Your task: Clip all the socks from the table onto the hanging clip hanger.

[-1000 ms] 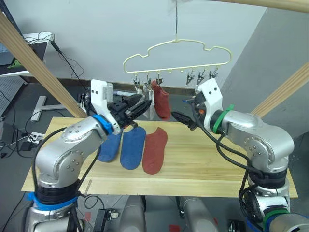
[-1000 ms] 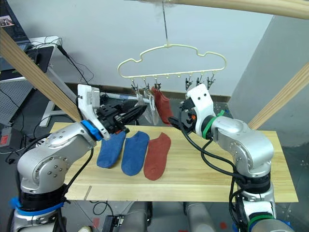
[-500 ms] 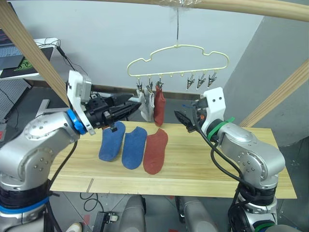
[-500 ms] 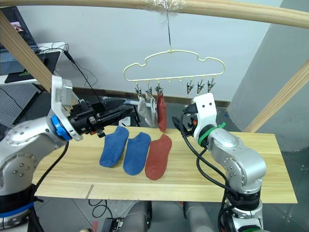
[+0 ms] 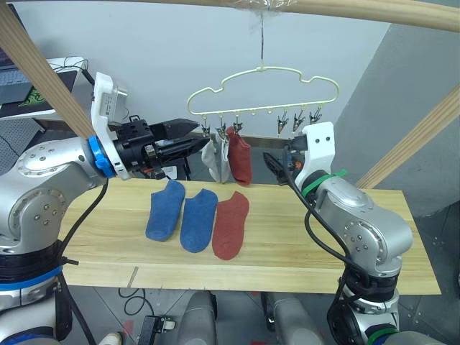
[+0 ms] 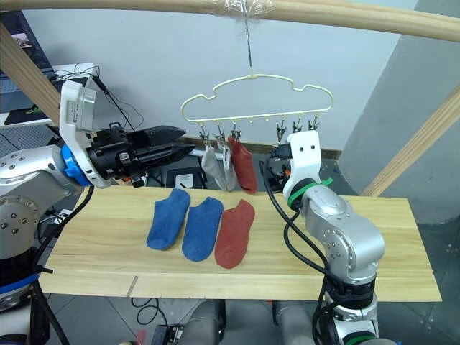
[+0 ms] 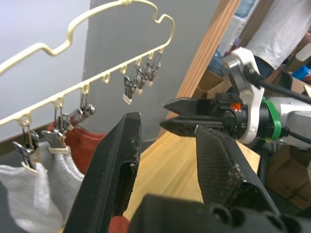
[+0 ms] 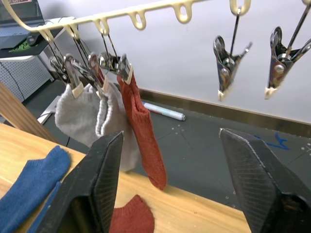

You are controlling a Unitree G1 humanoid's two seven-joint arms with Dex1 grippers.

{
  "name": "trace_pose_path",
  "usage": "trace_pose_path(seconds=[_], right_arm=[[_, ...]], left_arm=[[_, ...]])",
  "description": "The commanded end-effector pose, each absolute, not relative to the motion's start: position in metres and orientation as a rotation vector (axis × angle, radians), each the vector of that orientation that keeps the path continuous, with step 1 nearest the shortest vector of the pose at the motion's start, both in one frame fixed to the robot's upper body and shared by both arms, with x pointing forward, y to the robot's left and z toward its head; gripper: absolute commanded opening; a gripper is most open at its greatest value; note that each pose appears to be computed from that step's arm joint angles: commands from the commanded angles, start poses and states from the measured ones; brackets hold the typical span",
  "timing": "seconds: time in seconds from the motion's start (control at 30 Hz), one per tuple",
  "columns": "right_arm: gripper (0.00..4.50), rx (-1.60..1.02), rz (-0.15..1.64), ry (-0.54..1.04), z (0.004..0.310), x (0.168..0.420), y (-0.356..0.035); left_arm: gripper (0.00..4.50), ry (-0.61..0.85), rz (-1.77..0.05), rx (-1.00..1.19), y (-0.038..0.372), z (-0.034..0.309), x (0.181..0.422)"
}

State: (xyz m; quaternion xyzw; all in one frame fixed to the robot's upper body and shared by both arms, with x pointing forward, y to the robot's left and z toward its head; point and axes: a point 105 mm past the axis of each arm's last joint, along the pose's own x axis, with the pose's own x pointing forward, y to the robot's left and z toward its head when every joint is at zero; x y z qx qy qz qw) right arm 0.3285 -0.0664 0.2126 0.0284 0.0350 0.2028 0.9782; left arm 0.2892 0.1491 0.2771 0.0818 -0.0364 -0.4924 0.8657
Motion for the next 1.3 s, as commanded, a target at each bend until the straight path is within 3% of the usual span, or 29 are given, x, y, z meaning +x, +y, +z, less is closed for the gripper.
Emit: trace_pose_path(seconds=[0.03, 0.37, 0.47, 1.3], right_arm=[[3.22, 0.071, 0.393, 0.035, 0.224, 0.331, -0.065], [3.22, 0.120, 0.326, 0.028, 0.229, 0.343, -0.061], [2.65, 0.123, 0.308, 0.025, 0.231, 0.345, -0.060], [2.65, 0.162, 0.216, 0.023, 0.256, 0.364, -0.067]], left_arm=[[2.07, -0.095, -1.077, 0.217, 0.146, 0.283, 0.282], [2.07, -0.121, -1.104, 0.220, 0.147, 0.276, 0.278], [2.07, -0.124, -1.103, 0.219, 0.147, 0.276, 0.279], [2.07, -0.141, -1.079, 0.174, 0.140, 0.271, 0.280]])
